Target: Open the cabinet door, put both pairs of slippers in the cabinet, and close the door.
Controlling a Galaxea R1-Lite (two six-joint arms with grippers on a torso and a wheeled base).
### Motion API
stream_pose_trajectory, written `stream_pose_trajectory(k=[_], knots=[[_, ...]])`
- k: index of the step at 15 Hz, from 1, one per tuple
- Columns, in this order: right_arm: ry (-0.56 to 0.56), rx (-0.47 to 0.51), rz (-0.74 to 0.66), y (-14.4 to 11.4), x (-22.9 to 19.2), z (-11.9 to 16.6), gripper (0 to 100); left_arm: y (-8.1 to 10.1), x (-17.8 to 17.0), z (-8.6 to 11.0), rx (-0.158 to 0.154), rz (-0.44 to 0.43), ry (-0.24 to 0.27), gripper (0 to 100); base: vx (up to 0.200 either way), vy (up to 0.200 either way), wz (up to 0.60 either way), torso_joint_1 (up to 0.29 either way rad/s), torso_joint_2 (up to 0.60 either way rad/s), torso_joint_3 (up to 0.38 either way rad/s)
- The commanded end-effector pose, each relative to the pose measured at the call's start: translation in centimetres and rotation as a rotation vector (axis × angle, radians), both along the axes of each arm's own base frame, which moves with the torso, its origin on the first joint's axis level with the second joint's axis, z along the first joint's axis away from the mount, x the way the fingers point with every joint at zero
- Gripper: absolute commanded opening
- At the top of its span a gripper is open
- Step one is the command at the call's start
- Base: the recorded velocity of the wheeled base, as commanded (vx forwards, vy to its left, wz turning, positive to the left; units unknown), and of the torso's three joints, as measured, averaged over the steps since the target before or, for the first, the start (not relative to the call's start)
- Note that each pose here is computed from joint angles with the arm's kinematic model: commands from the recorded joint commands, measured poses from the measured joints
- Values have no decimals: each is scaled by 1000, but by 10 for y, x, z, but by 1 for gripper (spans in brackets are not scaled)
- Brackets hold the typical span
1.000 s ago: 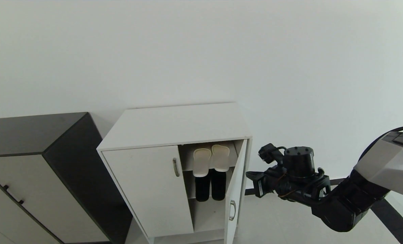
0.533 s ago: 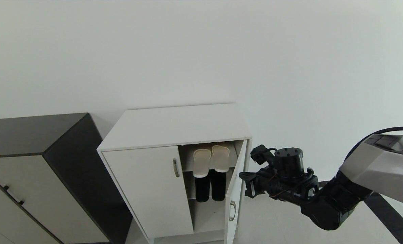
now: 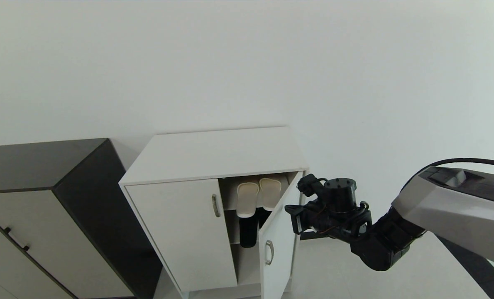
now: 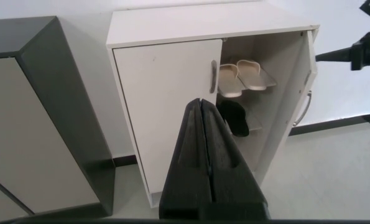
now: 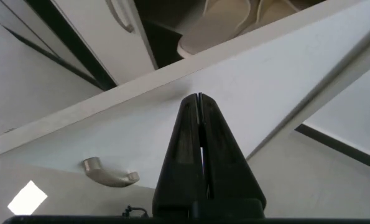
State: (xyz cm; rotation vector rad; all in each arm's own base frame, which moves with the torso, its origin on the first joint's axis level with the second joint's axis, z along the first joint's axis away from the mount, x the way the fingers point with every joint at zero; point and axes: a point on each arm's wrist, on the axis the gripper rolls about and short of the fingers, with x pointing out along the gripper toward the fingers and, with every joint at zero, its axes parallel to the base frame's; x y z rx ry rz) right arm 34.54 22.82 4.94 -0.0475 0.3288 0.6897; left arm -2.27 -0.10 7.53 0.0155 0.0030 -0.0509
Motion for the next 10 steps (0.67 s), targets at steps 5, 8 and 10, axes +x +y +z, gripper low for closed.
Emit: stream_pose_trajectory(k=[5, 8, 10], knots=[[-22, 12, -42, 4, 38, -15, 0, 0, 0, 0, 0, 0, 1, 0, 0, 0, 0, 0, 0, 0], [-38, 18, -84, 3, 55, -17, 0, 0, 0, 0, 0, 0, 1, 0, 0, 0, 0, 0, 0, 0], [-60, 26, -112, 3, 66, -18, 0, 0, 0, 0, 0, 0, 1, 0, 0, 0, 0, 0, 0, 0]])
